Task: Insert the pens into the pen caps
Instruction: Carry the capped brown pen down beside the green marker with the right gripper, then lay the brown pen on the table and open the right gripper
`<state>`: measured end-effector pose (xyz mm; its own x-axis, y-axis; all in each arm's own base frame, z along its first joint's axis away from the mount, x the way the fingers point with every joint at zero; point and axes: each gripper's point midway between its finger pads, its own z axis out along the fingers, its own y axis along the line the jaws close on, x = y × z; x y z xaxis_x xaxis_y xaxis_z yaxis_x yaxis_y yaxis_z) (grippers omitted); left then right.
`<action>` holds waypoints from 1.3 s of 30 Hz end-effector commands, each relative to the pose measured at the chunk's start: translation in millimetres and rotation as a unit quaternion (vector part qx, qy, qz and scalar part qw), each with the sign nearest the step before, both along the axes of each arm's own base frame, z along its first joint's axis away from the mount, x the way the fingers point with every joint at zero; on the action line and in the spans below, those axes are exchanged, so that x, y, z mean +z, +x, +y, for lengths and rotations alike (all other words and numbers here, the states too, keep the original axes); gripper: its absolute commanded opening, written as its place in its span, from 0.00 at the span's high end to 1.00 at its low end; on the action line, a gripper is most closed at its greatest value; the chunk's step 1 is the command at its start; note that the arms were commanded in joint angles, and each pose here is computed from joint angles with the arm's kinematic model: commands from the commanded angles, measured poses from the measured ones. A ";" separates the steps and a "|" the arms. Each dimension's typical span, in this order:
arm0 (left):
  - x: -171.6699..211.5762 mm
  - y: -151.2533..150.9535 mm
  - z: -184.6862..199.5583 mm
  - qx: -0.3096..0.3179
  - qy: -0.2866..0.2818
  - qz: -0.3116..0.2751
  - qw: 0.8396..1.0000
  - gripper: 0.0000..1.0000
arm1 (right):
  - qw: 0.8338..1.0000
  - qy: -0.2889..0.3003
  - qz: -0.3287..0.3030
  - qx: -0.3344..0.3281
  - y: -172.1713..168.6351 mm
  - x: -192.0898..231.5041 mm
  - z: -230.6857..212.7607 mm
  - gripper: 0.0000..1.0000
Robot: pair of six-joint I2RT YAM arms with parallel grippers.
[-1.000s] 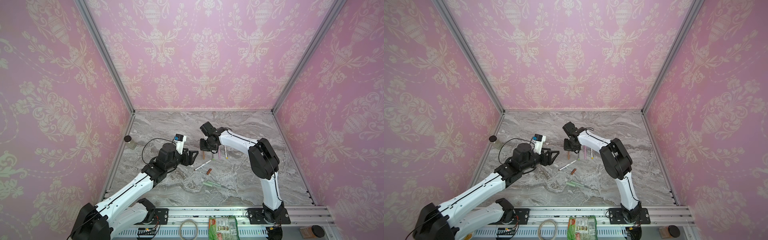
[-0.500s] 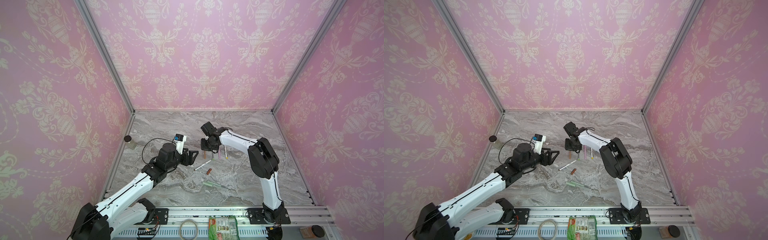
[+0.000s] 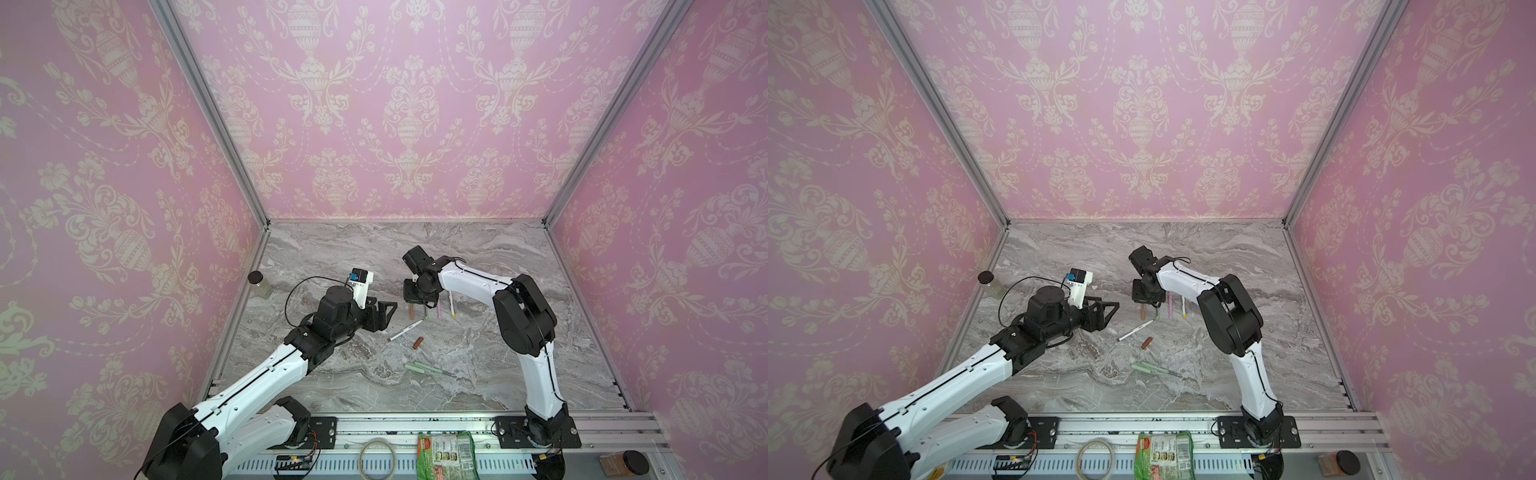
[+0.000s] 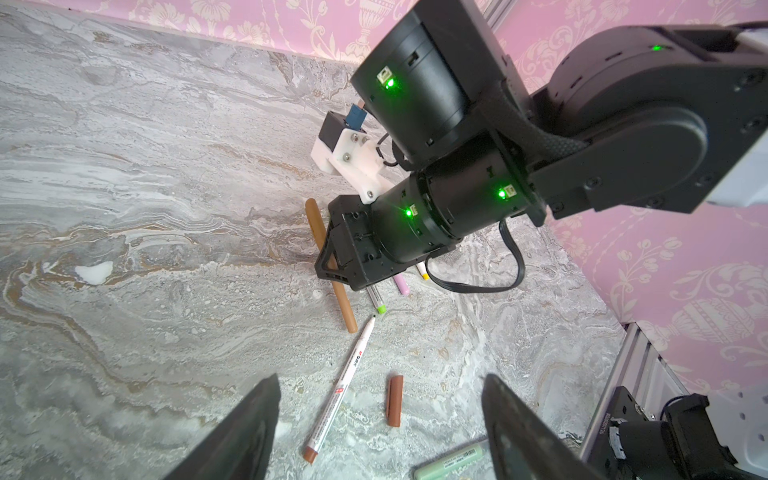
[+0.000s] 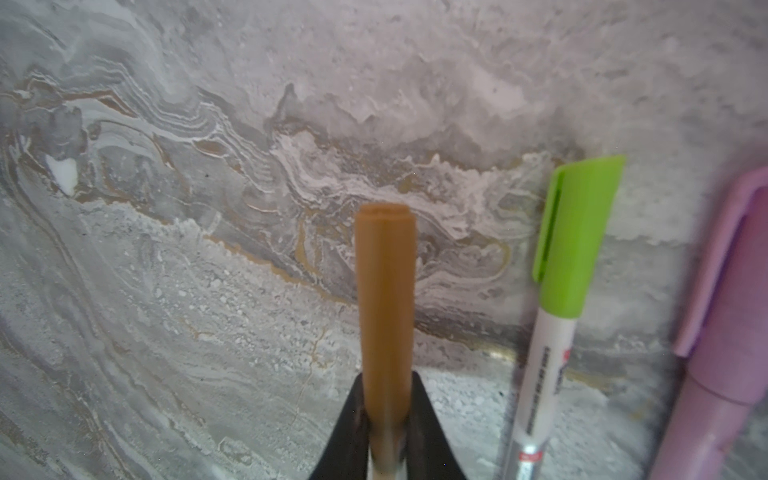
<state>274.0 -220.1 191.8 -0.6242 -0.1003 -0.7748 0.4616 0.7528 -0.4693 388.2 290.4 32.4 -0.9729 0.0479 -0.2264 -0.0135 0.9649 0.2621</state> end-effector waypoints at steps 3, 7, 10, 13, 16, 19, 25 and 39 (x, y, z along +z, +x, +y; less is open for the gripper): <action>7.4 4.8 3.5 0.005 0.013 -0.015 1.000 0.22 | 1.000 -0.024 0.009 0.004 -1.9 -16.4 -10.0 0.76; 7.1 4.6 4.7 0.007 0.015 -0.015 1.000 0.21 | 1.000 -0.023 0.010 0.004 -2.1 -17.0 -9.8 0.71; 8.0 4.4 5.5 0.008 0.015 -0.016 1.000 0.21 | 1.000 -0.019 0.007 0.004 -1.4 -12.8 -9.1 0.70; 8.7 4.4 6.6 0.010 0.015 -0.017 1.000 0.21 | 1.000 -0.006 -0.003 0.007 -0.4 0.1 -5.7 0.69; 9.6 4.6 7.2 0.012 0.014 -0.018 1.000 0.21 | 1.000 0.006 -0.015 0.011 1.2 15.9 -2.9 0.67; 10.1 4.5 7.4 0.012 0.013 -0.018 1.000 0.21 | 1.000 0.004 -0.022 0.015 1.5 23.7 -4.3 0.67; 11.7 2.5 8.1 0.012 0.009 -0.019 1.000 0.21 | 1.000 -0.025 -0.008 0.012 -3.1 10.6 -12.7 0.67; 13.3 -1.7 13.7 0.018 0.009 -0.024 1.000 0.21 | 0.997 -0.057 -0.006 0.045 -9.6 -2.9 0.7 0.69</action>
<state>271.0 -213.4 201.4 -0.6008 -0.1104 -0.7917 0.4614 0.7609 -0.4562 379.7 293.2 37.2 -0.9673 -0.0415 -0.2500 -0.0924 0.9764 0.1952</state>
